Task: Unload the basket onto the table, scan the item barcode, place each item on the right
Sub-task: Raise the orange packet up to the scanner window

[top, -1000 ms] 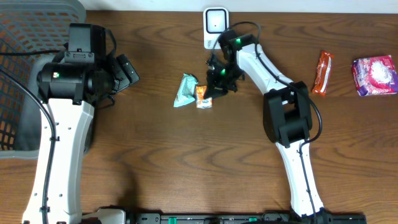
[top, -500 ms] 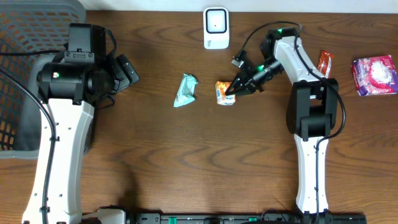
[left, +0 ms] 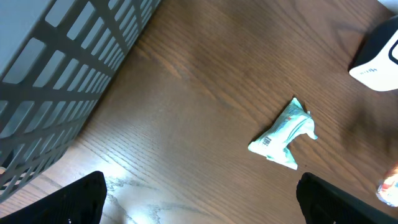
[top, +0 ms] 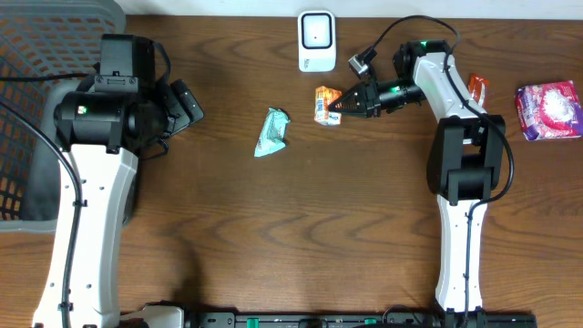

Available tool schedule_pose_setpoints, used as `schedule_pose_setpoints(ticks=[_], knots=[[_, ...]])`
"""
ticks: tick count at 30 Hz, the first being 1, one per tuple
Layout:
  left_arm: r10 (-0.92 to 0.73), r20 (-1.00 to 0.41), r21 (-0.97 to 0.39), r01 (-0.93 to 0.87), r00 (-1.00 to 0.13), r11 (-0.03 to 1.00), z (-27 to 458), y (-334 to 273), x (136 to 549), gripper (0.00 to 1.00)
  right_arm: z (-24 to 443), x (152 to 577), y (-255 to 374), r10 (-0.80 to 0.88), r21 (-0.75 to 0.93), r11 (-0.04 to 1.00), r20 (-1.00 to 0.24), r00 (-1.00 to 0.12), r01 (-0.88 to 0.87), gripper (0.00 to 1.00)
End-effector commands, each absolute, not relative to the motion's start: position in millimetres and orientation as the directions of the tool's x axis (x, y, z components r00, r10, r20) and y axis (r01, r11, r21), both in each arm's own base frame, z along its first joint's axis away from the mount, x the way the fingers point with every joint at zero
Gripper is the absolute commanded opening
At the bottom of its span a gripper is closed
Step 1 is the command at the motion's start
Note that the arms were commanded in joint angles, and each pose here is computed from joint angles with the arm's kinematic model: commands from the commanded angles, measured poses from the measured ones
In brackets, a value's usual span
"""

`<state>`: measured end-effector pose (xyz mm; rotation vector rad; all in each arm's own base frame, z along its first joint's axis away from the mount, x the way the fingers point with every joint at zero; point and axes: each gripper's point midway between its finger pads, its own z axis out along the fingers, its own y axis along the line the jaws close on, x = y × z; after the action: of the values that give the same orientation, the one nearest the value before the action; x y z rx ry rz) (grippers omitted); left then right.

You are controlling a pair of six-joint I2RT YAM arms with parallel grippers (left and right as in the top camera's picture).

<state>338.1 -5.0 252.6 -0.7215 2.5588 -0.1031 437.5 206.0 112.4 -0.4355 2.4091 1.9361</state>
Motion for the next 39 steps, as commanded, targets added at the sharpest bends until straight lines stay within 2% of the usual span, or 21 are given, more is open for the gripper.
schedule_pose_setpoints(ticks=[1,3,5,7,9,10,14,15,19,21,24,28,33,39], knots=[[-0.499,-0.434,-0.185,-0.468,-0.75,0.864,254.4,-2.9,337.8,0.98,134.8,442.7,209.0,-0.177,0.945,0.131,-0.276,-0.945,-0.301,0.01],[-0.499,-0.434,-0.185,-0.468,-0.75,0.864,254.4,-2.9,337.8,0.98,129.6,443.8,208.2,-0.186,0.943,0.16,-0.26,-0.948,-0.29,0.01],[-0.499,-0.434,-0.185,-0.468,-0.75,0.864,254.4,-2.9,337.8,0.98,116.7,443.7,206.7,-0.211,0.934,0.235,-0.221,-0.952,-0.268,0.01],[-0.499,-0.434,-0.185,-0.468,-0.75,0.864,254.4,-2.9,337.8,0.98,87.3,444.6,199.6,-0.244,0.873,0.435,-0.122,-0.962,-0.221,0.01],[-0.499,-0.434,-0.185,-0.468,-0.75,0.864,254.4,-2.9,337.8,0.98,54.5,449.2,180.5,-0.203,0.713,0.687,0.005,-0.979,-0.139,0.01],[-0.499,-0.434,-0.185,-0.468,-0.75,0.864,254.4,-2.9,337.8,0.98,44.7,452.2,169.9,-0.177,0.613,0.781,0.032,-0.984,-0.121,0.01],[-0.499,-0.434,-0.185,-0.468,-0.75,0.864,254.4,-2.9,337.8,0.98,50.6,469.7,143.4,-0.173,0.265,0.948,-0.038,-0.984,-0.176,0.01],[-0.499,-0.434,-0.185,-0.468,-0.75,0.864,254.4,-2.9,337.8,0.98,67.0,481.0,131.2,-0.17,0.1,0.979,-0.097,-0.981,-0.18,0.01],[-0.499,-0.434,-0.185,-0.468,-0.75,0.864,254.4,-2.9,337.8,0.98,116.8,499.7,107.9,-0.217,-0.231,0.959,-0.224,-0.95,-0.165,0.01],[-0.499,-0.434,-0.185,-0.468,-0.75,0.864,254.4,-2.9,337.8,0.98,143.4,505.2,96.3,-0.301,-0.423,0.889,-0.249,-0.92,-0.176,0.01],[-0.499,-0.434,-0.185,-0.468,-0.75,0.864,254.4,-2.9,337.8,0.98,170.6,509.7,91.1,-0.395,-0.605,0.776,-0.246,-0.885,-0.178,0.01],[-0.499,-0.434,-0.185,-0.468,-0.75,0.864,254.4,-2.9,337.8,0.98,175.8,517.9,108.6,-0.429,-0.607,0.774,-0.291,-0.855,-0.181,0.01],[-0.499,-0.434,-0.185,-0.468,-0.75,0.864,254.4,-2.9,337.8,0.98,166.8,520.1,129.0,-0.434,-0.51,0.829,-0.323,-0.841,-0.231,0.01],[-0.499,-0.434,-0.185,-0.468,-0.75,0.864,254.4,-2.9,337.8,0.98,176.4,539.9,137.3,-0.576,-0.568,0.751,-0.316,-0.754,-0.336,0.01]])
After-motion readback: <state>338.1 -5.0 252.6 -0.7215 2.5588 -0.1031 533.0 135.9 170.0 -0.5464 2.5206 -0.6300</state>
